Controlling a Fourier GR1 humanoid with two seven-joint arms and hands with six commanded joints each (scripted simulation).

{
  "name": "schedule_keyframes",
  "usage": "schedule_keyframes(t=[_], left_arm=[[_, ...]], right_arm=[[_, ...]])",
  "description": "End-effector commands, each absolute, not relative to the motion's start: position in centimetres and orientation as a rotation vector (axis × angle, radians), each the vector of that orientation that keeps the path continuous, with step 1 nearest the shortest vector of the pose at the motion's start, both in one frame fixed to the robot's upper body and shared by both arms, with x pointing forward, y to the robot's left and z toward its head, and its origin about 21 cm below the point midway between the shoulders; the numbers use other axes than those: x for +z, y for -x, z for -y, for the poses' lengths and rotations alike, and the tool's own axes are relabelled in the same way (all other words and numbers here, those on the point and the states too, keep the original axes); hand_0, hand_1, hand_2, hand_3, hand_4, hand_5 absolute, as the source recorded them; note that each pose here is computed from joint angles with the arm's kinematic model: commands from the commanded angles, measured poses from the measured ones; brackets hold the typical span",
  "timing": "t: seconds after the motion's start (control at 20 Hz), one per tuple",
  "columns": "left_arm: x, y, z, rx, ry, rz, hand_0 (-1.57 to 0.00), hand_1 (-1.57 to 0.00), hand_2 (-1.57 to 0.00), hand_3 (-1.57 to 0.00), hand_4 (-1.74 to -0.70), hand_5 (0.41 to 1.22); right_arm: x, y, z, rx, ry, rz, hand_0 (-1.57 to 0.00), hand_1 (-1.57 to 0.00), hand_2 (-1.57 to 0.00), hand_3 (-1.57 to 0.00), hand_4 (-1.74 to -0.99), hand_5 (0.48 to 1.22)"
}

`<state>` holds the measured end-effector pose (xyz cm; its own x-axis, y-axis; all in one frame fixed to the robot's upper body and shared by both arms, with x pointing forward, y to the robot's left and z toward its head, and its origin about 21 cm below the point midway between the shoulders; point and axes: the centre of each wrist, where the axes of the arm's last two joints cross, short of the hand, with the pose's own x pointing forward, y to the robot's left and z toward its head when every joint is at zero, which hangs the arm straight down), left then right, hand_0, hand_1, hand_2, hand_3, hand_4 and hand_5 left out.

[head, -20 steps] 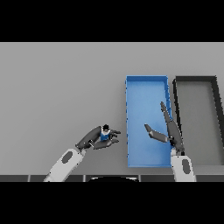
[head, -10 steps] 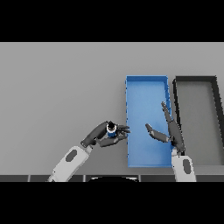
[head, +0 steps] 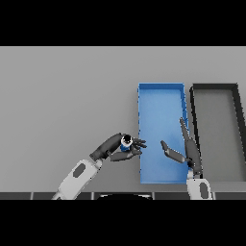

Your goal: Pick up the blue pipe and place it into the blue bin.

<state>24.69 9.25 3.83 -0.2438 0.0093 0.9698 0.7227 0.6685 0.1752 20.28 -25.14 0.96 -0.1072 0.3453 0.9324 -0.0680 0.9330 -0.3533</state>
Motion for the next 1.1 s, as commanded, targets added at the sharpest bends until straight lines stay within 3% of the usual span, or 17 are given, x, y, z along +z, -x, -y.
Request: schedule_keyframes(t=[0.0,0.2,0.3,0.5,0.6,0.65,0.8,1.05], left_arm=[[3.6,-24.8,-9.5,-0.747,0.592,1.693,-1.57,-1.57,-1.57,-1.57,-1.47,1.220],[4.4,-24.5,-9.4,-0.743,0.602,1.712,-1.57,-1.57,-1.57,-1.57,-1.47,1.220],[4.5,-24.8,-9.4,-0.754,0.586,1.712,-1.57,-1.57,-1.57,-1.57,-1.47,1.221],[4.1,-24.9,-9.7,-0.758,0.587,1.711,-1.57,-1.57,-1.57,-1.57,-1.47,1.221],[4.0,-24.7,-9.4,-0.768,0.588,1.702,-1.57,-1.57,-1.57,-1.57,-1.47,1.221],[3.8,-24.6,-9.4,-0.780,0.584,1.696,-1.57,-1.57,-1.57,-1.57,-1.47,1.221],[4.4,-24.7,-9.2,-0.777,0.583,1.714,-1.57,-1.57,-1.57,-1.57,-1.47,1.221],[4.3,-24.9,-9.6,-0.798,0.573,1.712,-1.57,-1.57,-1.57,-1.57,-1.47,1.221]], right_arm=[[0.9,-19.4,24.9,0.325,0.243,1.645,0.00,0.00,0.00,0.00,-1.121,0.578],[0.8,-16.6,23.8,0.234,0.333,1.629,0.00,0.00,0.00,0.00,-1.185,0.578],[1.1,-16.6,24.1,0.204,0.341,1.646,0.00,-0.01,0.00,0.00,-1.194,0.572],[4.0,-16.6,24.5,0.190,0.159,1.871,0.00,-0.01,-0.03,0.00,-1.175,0.592],[6.6,-16.7,24.8,0.267,0.101,1.905,0.00,-0.01,-0.02,0.00,-1.163,0.592],[7.7,-16.8,24.9,0.324,0.074,1.898,0.00,-0.01,-0.01,0.00,-1.165,0.589],[9.0,-17.4,24.3,0.462,0.006,1.739,0.00,0.00,-0.01,0.00,-1.185,0.554],[11.8,-18.6,22.2,0.685,-0.095,1.748,0.00,0.00,0.00,0.00,-1.246,0.526]])
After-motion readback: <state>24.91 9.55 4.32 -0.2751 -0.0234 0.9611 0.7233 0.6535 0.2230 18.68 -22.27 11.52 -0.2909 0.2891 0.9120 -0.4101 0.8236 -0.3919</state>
